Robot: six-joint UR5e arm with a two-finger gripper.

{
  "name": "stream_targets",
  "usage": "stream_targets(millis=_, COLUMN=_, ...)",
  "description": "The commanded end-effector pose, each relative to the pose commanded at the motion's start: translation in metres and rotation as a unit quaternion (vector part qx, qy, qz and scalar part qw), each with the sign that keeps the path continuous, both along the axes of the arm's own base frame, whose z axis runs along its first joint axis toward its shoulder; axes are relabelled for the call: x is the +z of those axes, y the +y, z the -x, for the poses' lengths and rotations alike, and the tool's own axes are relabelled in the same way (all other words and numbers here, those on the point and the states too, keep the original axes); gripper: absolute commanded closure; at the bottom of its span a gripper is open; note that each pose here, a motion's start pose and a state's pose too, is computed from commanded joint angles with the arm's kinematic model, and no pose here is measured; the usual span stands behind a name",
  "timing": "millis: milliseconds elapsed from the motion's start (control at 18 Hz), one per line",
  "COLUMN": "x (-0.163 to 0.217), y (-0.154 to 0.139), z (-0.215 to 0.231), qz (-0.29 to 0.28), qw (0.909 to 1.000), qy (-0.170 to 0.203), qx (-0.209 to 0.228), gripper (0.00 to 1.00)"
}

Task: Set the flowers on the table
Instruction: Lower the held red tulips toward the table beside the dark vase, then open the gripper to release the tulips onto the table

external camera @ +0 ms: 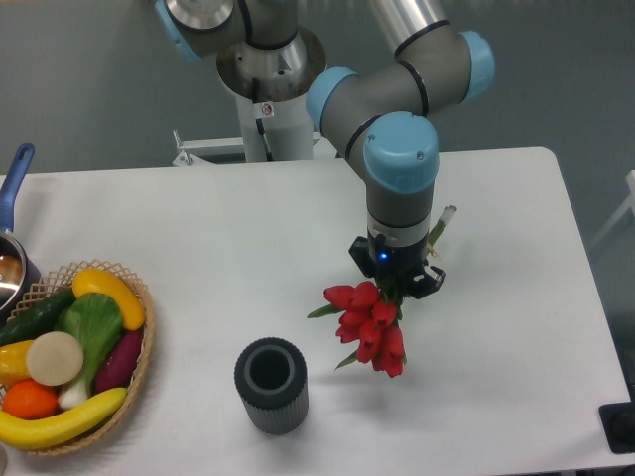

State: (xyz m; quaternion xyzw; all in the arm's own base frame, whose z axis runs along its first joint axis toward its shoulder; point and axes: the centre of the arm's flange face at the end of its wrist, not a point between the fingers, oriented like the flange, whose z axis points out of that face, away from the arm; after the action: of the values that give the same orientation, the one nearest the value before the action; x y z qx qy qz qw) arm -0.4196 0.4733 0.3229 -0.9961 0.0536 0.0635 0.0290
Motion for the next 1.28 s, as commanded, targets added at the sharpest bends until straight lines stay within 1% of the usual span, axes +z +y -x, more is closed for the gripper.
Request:
stream_targets(millis=111, x=-0.007, y=0.001, z=-0.005, qz=0.003, qw=1.0, qy=-0.003, qx=-0.003, gripper=1.0)
stream_targets(millis=389, x=-0.01, y=0.003, z=-0.01, qz=0.004, qw=0.9999, qy=-0.007, qx=-0.007, gripper=1.0)
stream_targets(millis=667, x=-0.035, y=-0.005, z=-0.022, qz=0.019, qw=0.9994, qy=-0.028, qx=-0.009, gripper=0.99)
stream_targets(millis=778, x=-0.037, y=-0.006, z=-0.025, qz=0.018, qw=0.9993, qy=-0.032, qx=-0.01, gripper=0.96)
stream_targets(millis=833, x=-0.038, y=-0.005, z=-0.025, qz=0.017, qw=0.9992, qy=-0.033, qx=-0.011, gripper=0.92)
stream_targets(millis=889, x=-0.041, y=-0.005, z=-0.026, qz=0.019, qw=0.9991, qy=-0.035, qx=-0.013, gripper=0.86)
stream_targets(millis=944, x=-0.044, y=-0.005, z=-0.026, qz=0.02, qw=0.999, qy=-0.037, qx=-0.014, gripper=0.83)
stream_targets(millis=1056, x=-0.046, y=-0.006, z=-0.028, qz=0.021, qw=0.9989, qy=-0.039, qx=-0.014, gripper=0.68)
stream_targets(millis=1111, x=-0.047, y=-0.007, z=-0.028, qz=0.022, qw=0.9989, qy=-0.039, qx=-0.014, gripper=0.42)
stream_targets(millis=1167, x=-0.051, y=-0.007, z=-0.03, qz=0.023, qw=0.9988, qy=-0.041, qx=-0.014, gripper=0.0)
stream_targets(millis=1278, x=-0.05, y=-0.007, z=-0.03, qz=0.014, qw=0.9994, qy=-0.029, qx=-0.011, gripper=0.0)
